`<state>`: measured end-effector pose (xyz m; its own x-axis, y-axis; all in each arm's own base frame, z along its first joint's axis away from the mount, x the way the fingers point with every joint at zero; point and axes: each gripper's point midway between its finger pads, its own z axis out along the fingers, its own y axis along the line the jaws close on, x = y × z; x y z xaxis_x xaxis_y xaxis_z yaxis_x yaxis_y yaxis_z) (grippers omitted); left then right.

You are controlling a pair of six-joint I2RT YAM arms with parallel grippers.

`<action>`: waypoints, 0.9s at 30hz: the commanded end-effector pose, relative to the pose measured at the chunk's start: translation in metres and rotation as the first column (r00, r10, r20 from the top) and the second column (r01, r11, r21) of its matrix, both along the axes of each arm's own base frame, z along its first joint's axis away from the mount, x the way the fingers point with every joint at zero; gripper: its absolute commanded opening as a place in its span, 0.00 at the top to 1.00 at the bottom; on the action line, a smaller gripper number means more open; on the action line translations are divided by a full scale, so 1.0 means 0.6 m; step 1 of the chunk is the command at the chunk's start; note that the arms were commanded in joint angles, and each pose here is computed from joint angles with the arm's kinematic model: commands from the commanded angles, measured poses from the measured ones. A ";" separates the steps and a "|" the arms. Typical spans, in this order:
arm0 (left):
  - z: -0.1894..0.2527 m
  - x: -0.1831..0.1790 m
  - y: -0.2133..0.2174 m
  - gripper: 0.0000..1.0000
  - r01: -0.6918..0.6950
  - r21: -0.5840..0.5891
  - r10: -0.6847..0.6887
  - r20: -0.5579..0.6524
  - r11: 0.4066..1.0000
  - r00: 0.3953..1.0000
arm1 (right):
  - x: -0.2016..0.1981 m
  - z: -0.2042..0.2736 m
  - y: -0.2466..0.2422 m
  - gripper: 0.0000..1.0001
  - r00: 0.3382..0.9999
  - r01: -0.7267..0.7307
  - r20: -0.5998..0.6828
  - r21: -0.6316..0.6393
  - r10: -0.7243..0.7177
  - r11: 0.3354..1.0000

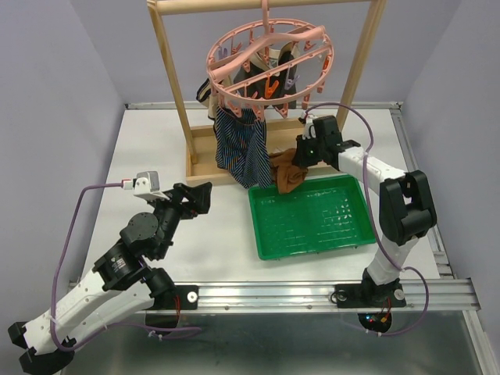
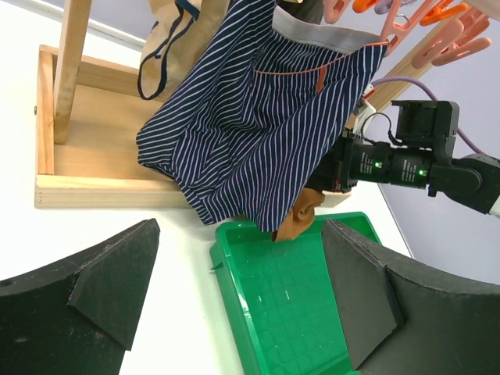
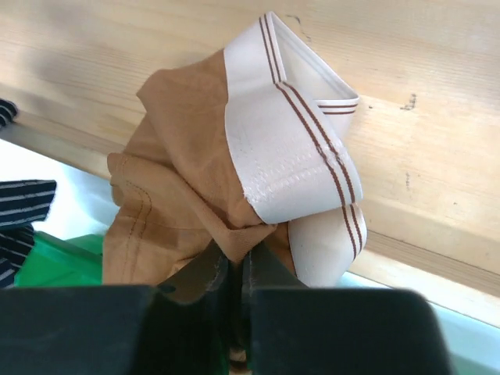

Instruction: Remove the underwear clipped to the hanger

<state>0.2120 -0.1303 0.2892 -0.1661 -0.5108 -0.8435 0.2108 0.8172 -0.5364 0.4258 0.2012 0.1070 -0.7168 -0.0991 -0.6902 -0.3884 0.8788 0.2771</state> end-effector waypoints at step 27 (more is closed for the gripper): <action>0.013 0.016 0.003 0.01 -0.056 -0.031 0.056 0.022 0.998 0.998 | -0.273 0.303 -0.015 0.99 0.655 -0.610 0.569 0.010 0.497 0.792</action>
<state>0.2166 -0.1291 0.2846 -0.1568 -0.5210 -0.8390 0.1817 0.8198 -0.5430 0.2821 0.1961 0.2672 -0.2164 -0.1964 -0.9564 -0.8932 0.4352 0.1127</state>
